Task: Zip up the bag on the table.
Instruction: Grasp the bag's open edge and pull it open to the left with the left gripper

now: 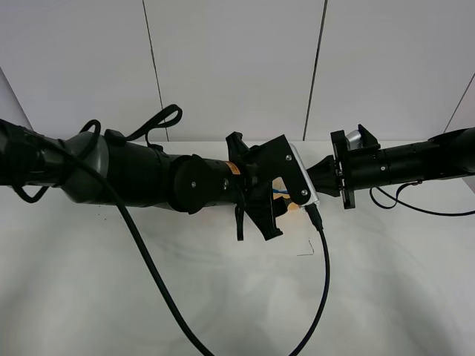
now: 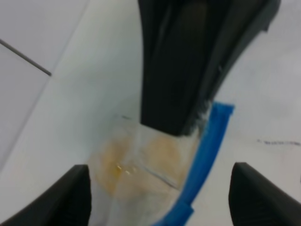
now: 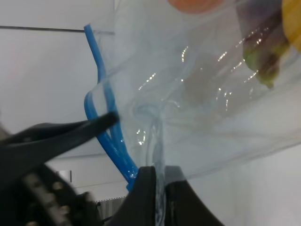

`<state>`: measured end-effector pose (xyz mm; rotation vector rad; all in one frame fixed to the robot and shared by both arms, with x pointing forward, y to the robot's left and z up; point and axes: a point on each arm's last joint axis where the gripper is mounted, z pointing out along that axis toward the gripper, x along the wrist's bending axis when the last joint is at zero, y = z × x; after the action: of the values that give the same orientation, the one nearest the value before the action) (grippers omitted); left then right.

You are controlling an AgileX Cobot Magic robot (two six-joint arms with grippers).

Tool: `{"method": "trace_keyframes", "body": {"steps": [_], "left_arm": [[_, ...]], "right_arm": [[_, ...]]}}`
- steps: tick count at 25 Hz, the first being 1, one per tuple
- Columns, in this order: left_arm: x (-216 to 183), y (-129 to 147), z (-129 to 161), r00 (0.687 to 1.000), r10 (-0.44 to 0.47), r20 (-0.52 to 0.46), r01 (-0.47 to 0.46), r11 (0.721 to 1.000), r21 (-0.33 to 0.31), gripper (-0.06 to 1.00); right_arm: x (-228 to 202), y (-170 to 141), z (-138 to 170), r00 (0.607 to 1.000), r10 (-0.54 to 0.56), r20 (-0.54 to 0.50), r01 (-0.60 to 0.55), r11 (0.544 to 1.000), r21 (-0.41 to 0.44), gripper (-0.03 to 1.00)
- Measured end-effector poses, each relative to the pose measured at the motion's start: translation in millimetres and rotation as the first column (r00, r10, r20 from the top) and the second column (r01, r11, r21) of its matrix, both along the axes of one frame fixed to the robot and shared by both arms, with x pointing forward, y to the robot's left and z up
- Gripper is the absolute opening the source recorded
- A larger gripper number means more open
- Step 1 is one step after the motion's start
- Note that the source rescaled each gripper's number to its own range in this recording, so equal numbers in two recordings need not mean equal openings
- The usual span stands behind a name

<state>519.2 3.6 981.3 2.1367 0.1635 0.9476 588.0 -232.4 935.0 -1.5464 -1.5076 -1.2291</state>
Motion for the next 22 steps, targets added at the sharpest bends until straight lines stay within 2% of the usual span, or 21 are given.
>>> {"method": "trace_keyframes", "body": {"steps": [4,15,22], "left_arm": [[2,-1,-4,1.000,0.012,0.021,-0.012,1.000,-0.006,0.77],[-2,5,-14,1.000,0.017,0.011,-0.017,1.000,0.014,0.55],[-1,5,-13,1.000,0.023,0.013,-0.023,1.000,0.003,0.50]], "right_arm": [[0,0,0,1.000,-0.001,0.000,0.001,1.000,0.001,0.00],[0,0,0,1.000,-0.002,-0.002,0.002,1.000,0.002,0.00],[0,0,0,1.000,-0.002,-0.002,0.002,1.000,0.002,0.00]]}}
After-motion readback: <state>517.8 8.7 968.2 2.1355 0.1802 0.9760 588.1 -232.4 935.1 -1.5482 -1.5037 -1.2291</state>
